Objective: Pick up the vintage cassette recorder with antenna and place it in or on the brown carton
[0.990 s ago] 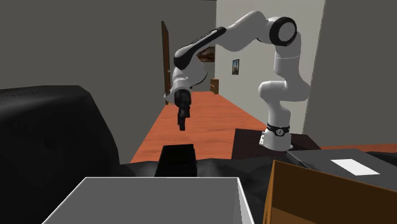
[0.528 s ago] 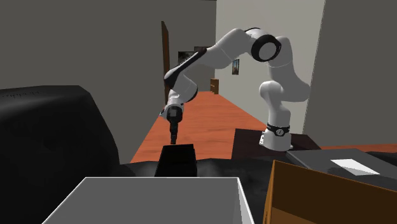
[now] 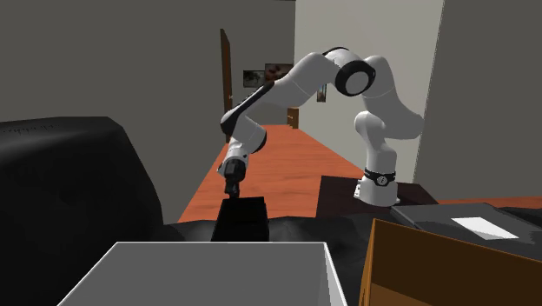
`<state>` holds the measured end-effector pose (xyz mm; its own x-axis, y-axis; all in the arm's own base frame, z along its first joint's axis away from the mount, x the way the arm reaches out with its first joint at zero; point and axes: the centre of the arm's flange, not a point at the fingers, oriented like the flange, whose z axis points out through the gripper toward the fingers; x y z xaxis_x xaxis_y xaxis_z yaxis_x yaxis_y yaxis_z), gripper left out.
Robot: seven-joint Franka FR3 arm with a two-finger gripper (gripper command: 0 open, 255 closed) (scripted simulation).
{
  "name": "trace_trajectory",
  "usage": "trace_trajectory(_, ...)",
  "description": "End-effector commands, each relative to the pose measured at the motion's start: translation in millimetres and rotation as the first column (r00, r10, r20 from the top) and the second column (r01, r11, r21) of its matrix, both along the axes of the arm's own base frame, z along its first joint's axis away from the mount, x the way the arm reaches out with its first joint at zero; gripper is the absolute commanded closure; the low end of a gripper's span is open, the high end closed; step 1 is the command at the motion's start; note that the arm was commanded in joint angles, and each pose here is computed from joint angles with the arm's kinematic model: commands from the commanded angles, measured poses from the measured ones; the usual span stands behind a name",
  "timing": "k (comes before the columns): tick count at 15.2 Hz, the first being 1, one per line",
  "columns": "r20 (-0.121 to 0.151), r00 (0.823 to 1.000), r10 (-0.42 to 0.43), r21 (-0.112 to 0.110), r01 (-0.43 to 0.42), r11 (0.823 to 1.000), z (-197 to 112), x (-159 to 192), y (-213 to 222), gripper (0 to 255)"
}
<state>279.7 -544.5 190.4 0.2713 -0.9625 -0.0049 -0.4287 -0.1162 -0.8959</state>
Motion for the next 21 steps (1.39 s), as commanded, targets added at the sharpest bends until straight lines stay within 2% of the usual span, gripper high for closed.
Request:
trace_trajectory(1,0.000,1.000,-0.001,0.000,0.001,1.000,-4.1,9.8,3.0,0)
trace_trajectory(10,0.000,1.000,-0.001,0.000,0.001,1.000,-5.5,12.4,3.7,0)
trace_trajectory(11,0.000,1.000,-0.001,0.000,0.001,1.000,-5.5,12.4,3.7,255)
trace_trajectory(21,0.000,1.000,-0.001,0.000,0.001,1.000,-0.2,12.4,3.7,255)
